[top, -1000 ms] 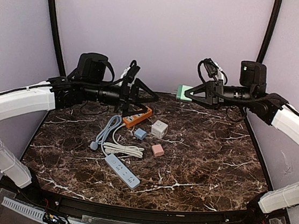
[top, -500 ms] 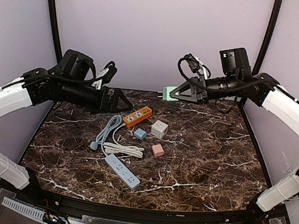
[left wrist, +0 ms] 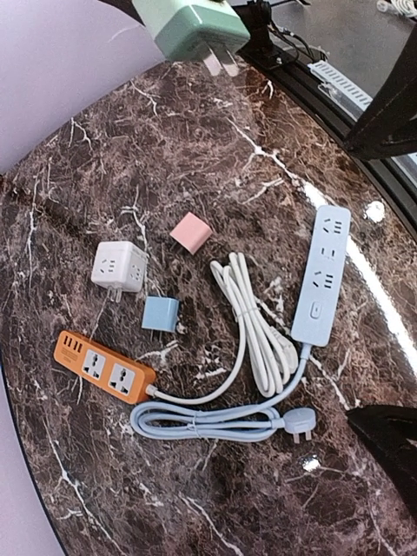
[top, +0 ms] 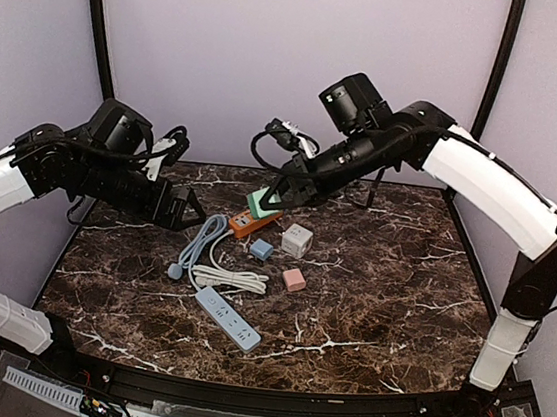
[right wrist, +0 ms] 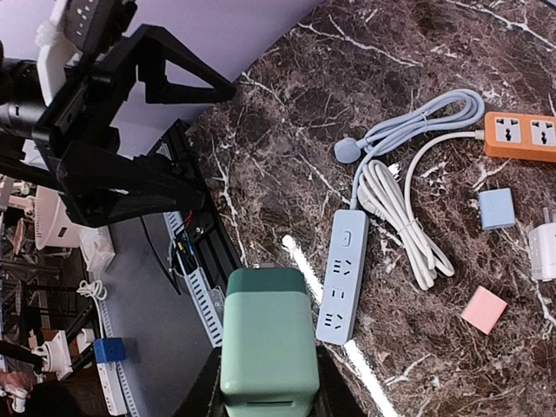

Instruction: Insert the plug

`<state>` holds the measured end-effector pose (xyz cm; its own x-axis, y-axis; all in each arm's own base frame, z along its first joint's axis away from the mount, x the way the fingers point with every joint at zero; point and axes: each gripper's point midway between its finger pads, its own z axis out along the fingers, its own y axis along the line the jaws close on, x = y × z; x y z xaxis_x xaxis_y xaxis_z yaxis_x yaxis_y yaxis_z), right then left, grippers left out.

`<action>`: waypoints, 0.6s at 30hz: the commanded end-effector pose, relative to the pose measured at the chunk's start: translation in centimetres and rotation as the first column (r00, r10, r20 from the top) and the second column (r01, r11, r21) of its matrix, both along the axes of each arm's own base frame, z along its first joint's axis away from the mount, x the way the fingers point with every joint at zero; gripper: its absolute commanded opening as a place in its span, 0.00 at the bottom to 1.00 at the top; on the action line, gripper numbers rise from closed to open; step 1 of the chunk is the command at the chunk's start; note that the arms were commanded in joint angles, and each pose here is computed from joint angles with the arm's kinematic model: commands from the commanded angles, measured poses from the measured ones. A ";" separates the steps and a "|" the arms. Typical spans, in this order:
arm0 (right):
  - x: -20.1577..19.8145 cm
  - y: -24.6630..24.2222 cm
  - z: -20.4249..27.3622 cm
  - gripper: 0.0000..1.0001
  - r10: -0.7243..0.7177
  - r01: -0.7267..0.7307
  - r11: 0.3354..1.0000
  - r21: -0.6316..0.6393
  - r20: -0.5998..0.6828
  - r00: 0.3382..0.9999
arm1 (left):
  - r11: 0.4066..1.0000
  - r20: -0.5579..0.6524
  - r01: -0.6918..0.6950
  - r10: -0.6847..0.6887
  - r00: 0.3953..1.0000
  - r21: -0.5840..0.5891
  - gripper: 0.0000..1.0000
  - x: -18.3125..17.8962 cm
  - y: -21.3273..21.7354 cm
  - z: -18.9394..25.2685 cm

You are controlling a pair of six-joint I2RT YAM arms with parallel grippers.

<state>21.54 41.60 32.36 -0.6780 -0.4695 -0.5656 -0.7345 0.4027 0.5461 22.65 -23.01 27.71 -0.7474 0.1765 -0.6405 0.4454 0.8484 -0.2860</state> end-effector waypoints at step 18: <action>-4.4 1.3 -8.7 0.00 0.050 -0.052 0.918 -0.393 -0.016 0.999 | 0.986 0.113 0.029 -0.048 0.992 0.165 0.99 -2.6 5.6 -3.5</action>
<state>17.06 43.43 24.58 -0.6568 -0.6654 -0.3548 -0.7492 0.5227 0.4067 20.05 -17.97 24.62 -0.6859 0.2961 -0.6647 0.4891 0.8639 -0.1199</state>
